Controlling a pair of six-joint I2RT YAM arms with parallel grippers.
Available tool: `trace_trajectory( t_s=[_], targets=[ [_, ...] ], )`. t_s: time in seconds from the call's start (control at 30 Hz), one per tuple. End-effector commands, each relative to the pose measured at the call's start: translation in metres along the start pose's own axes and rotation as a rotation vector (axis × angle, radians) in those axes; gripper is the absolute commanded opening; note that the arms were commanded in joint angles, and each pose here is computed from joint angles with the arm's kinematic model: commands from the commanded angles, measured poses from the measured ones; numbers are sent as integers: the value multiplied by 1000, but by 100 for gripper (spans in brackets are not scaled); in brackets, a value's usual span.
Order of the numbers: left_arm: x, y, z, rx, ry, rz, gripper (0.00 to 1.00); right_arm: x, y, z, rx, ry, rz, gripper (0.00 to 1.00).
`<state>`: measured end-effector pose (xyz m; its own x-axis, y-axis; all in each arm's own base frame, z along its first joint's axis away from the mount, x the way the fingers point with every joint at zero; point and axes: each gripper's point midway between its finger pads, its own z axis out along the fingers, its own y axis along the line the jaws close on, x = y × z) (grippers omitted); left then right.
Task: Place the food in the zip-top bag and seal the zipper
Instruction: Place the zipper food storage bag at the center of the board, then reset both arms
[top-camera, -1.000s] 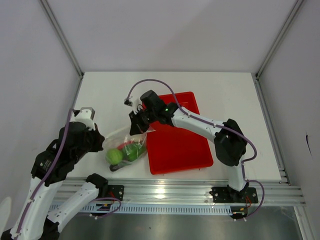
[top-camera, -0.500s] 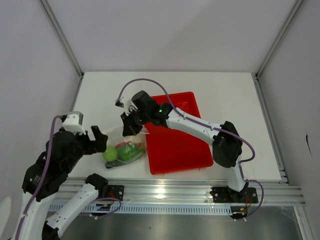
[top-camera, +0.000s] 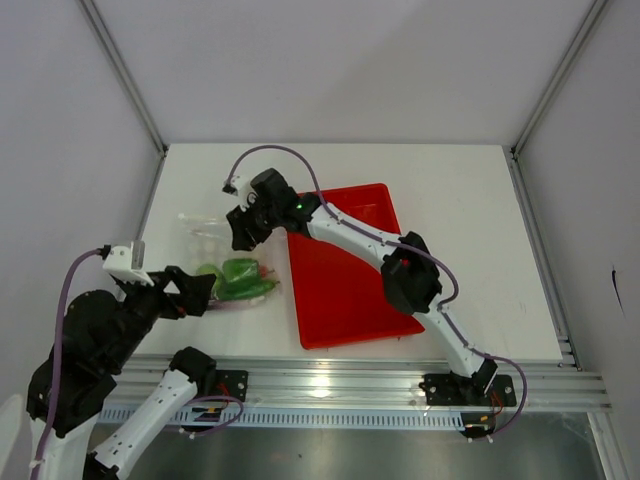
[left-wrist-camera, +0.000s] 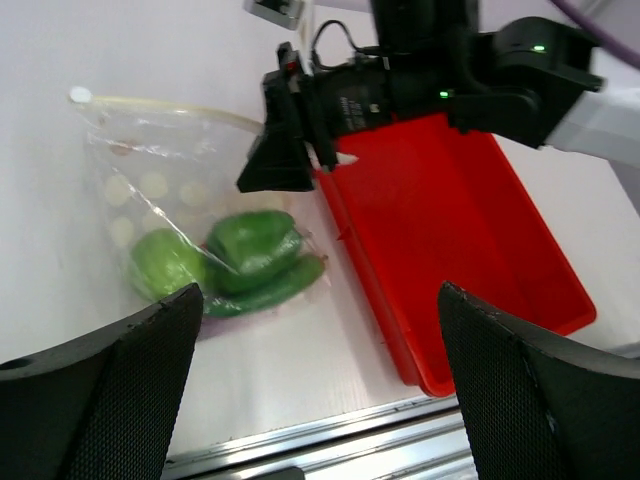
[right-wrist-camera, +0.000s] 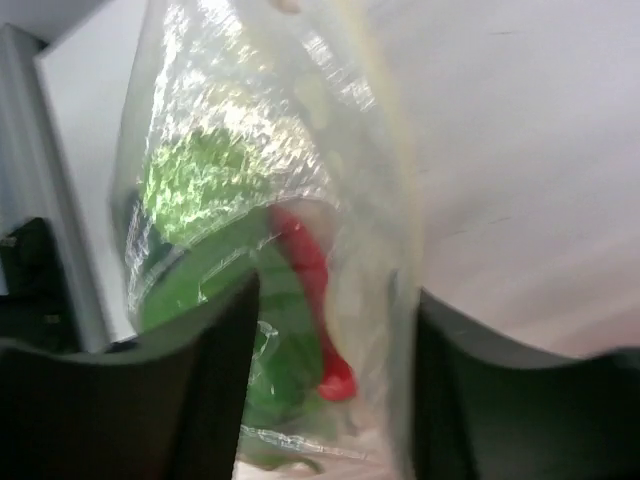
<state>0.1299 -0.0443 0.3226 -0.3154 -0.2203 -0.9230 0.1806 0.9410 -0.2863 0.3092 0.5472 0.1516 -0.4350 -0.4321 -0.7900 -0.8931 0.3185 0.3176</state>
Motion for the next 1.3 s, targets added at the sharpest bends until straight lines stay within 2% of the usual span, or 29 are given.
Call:
trace_trajectory(
  t_s=[0.0, 0.03, 0.07, 0.1, 0.27, 0.33, 0.37, 0.47, 0.57, 0.6, 0.67, 0.73, 0.77, 0.8, 0.9, 1.1, 1.27],
  targets=[
    [0, -19, 4, 90, 8, -39, 99, -21, -38, 1, 84, -64, -35, 60],
    [2, -20, 5, 98, 18, -42, 100, -24, -44, 2, 100, -75, -29, 83],
    [6, -22, 7, 110, 29, -44, 99, -30, -49, 1, 115, -98, -20, 98],
    [9, -23, 9, 115, 38, -46, 100, -35, -49, -2, 110, -113, -23, 99],
    [18, -27, 18, 131, 68, -50, 99, -79, -44, -31, 152, -205, -59, 99],
    [18, -30, 22, 139, 71, -55, 100, -85, -44, -45, 206, -205, -59, 99],
    [19, -31, 23, 146, 76, -56, 99, -100, -37, -66, 235, -235, -67, 100],
    [18, -33, 28, 150, 70, -66, 100, -109, -32, -109, 354, -255, -58, 99],
    [20, -42, 31, 195, 77, -85, 100, -99, -49, -147, 527, -255, 23, 99],
    [18, -46, 31, 214, 71, -98, 99, -82, -62, -169, 640, -224, 60, 99],
    [20, -50, 33, 232, 77, -123, 99, -56, -72, -185, 730, -178, 117, 99],
    [23, -54, 35, 249, 77, -152, 100, 6, -75, -204, 813, -61, 163, 99],
    [24, -54, 36, 253, 77, -166, 100, 5, -75, -204, 817, -72, 177, 99],
    [24, -56, 35, 262, 73, -178, 100, 32, -67, -211, 816, -39, 183, 99],
    [27, -62, 37, 303, 58, -228, 99, 75, -38, -222, 779, -22, 182, 99],
    [45, -67, 41, 353, 57, -311, 99, 103, 4, -259, 732, -114, 243, 99],
    [67, -76, 47, 411, 122, -355, 100, 132, 11, -303, 759, -203, 314, 99]
  ],
)
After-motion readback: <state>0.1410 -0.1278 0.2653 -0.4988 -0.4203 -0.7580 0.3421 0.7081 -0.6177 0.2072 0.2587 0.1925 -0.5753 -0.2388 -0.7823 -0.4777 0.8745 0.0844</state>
